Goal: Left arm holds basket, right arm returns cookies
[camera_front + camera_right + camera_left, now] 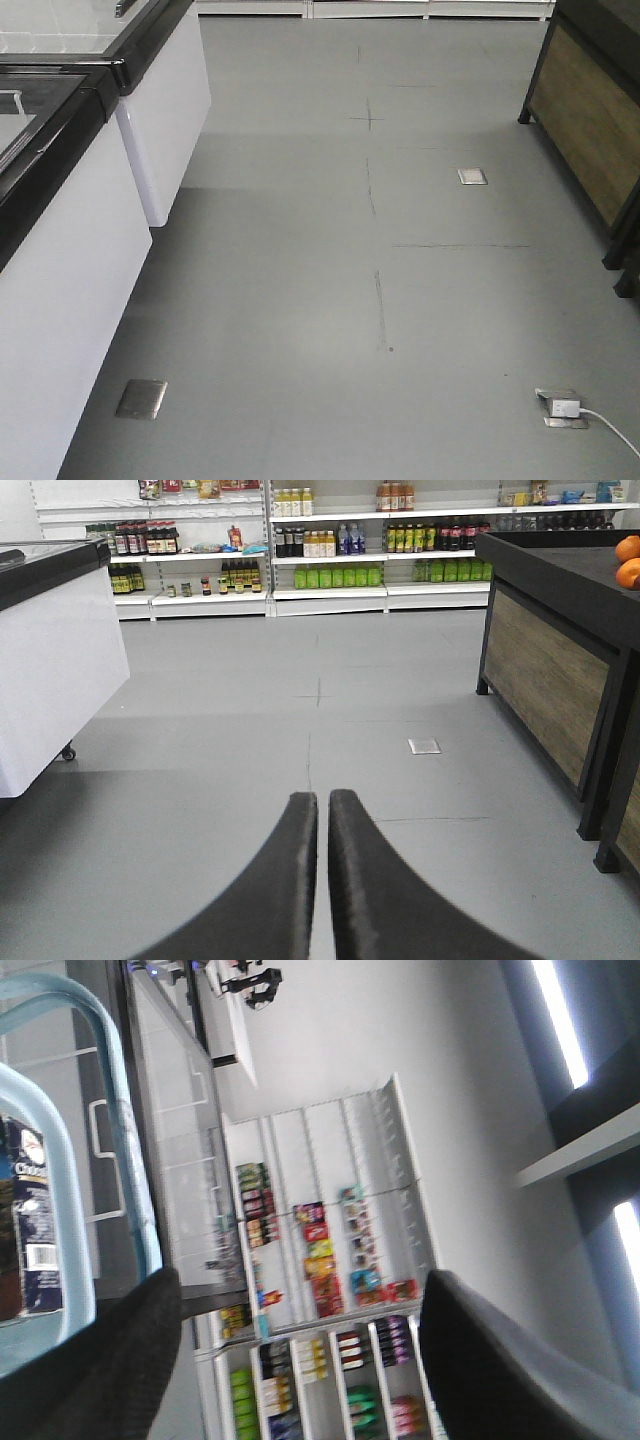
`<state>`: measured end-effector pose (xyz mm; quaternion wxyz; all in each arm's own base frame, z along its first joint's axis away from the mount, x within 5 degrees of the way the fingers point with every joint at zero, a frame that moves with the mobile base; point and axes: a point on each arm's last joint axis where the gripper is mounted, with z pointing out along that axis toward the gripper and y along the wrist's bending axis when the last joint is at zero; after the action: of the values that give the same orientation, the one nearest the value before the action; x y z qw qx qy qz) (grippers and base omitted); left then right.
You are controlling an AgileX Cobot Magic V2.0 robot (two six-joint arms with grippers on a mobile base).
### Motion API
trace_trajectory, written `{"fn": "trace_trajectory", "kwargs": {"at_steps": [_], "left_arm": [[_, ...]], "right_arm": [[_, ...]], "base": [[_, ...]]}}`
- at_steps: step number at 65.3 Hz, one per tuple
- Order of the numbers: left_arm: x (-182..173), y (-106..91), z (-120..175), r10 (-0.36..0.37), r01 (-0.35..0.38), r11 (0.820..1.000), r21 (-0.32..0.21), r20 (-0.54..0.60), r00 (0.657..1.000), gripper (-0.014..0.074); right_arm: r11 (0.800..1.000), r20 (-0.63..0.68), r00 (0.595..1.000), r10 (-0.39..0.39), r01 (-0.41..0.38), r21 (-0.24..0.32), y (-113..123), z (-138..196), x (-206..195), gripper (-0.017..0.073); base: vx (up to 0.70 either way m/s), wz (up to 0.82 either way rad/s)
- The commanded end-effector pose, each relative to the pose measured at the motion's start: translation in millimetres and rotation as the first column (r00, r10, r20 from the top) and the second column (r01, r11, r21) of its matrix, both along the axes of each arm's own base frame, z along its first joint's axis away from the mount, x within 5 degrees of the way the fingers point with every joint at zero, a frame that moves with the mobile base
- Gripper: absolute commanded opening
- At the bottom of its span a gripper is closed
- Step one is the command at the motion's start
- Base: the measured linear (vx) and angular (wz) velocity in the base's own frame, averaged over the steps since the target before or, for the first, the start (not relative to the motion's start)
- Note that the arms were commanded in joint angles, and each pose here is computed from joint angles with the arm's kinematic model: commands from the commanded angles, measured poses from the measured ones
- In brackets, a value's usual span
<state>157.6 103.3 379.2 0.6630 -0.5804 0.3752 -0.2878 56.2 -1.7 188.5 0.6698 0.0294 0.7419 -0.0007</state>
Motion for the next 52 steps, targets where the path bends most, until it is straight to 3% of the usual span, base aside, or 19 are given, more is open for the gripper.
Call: {"fn": "trace_trajectory", "kwargs": {"at_steps": [1, 20, 36, 44, 52], "left_arm": [[-2.2, 3.3, 10.5, 0.029, -0.044, 0.996, 0.074, 0.191, 0.981, 0.0486], [17.3, 17.9, -4.6, 0.046, -0.067, 0.993, 0.093, 0.210, 0.977, 0.0486], [33.9, 28.6, -22.3, 0.048, -0.043, 0.999, -0.028, 0.199, 0.979, 0.0486], [40.5, 33.4, -28.3, 0.052, -0.044, 0.998, -0.044, 0.204, 0.978, 0.0486], [46.4, 38.4, -31.1, 0.058, -0.054, 0.998, -0.022, 0.237, 0.970, 0.0486]], "right_arm": [[1.000, 0.063, 0.998, -0.007, 0.008, -0.014, -0.7, 1.0, 0.2, -0.0006], [1.000, 0.063, 0.998, -0.007, 0.008, -0.014, -0.7, 1.0, 0.2, -0.0006], [1.000, 0.064, 0.998, -0.007, 0.008, -0.014, -0.7, 1.1, 0.2, -0.0006], [1.000, 0.064, 0.998, -0.007, 0.008, -0.014, -0.7, 1.1, 0.2, -0.0006], [1.000, 0.064, 0.998, -0.007, 0.008, -0.014, -0.7, 1.1, 0.2, -0.0006]], "base": [[0.00, 0.00], [0.00, 0.00], [0.00, 0.00], [0.00, 0.00], [0.00, 0.00]]}}
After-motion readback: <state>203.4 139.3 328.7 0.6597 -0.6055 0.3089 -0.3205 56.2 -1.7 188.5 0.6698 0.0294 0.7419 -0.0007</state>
